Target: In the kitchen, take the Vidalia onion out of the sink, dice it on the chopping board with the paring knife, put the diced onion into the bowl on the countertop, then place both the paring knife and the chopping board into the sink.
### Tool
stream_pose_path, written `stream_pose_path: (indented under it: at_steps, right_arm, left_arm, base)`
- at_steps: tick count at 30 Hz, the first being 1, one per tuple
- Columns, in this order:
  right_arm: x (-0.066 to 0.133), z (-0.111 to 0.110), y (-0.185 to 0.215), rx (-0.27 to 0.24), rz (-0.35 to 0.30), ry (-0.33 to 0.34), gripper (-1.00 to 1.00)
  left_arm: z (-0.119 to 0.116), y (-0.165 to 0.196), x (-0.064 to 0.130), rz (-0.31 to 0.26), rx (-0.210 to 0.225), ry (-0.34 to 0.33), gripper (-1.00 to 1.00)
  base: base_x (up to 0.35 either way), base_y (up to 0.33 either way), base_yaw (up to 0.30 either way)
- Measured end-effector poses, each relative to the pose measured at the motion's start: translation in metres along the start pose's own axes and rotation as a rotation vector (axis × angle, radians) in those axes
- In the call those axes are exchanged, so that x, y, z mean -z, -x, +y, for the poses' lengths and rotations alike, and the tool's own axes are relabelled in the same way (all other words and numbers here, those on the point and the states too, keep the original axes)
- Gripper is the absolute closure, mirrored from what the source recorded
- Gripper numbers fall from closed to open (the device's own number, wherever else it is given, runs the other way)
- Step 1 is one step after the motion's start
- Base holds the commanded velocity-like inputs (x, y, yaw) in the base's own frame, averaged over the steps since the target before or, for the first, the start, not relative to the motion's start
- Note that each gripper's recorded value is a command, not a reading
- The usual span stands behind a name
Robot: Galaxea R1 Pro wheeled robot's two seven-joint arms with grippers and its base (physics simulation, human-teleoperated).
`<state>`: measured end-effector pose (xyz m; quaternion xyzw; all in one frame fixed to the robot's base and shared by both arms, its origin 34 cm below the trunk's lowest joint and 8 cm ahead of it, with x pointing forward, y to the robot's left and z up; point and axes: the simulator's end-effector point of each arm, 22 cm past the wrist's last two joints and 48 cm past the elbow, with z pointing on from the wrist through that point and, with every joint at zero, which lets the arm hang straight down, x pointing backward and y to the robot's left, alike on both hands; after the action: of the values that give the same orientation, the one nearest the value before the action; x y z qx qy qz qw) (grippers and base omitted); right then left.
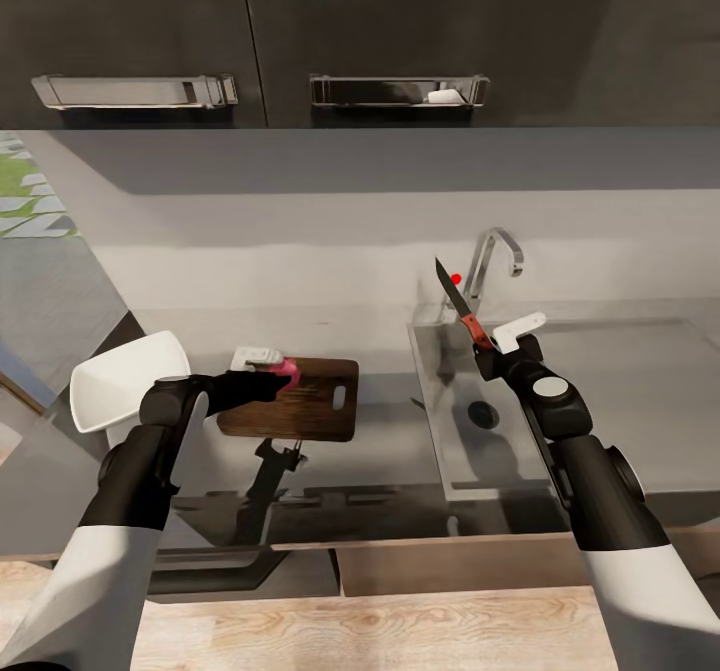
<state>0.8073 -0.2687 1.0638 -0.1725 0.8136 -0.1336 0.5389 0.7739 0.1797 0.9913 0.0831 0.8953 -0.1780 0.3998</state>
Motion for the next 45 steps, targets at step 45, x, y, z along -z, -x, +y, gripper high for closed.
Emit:
stream_pose_path:
  at_steps: [45]
  right_arm:
    - [0.0, 0.005, 0.001, 0.008, -0.003, 0.009, 1.0]
  left_arm:
    - [0.004, -0.015, -0.007, 0.036, 0.017, 0.001, 1.0]
  base:
    - [0.007, 0.0, 0.0]
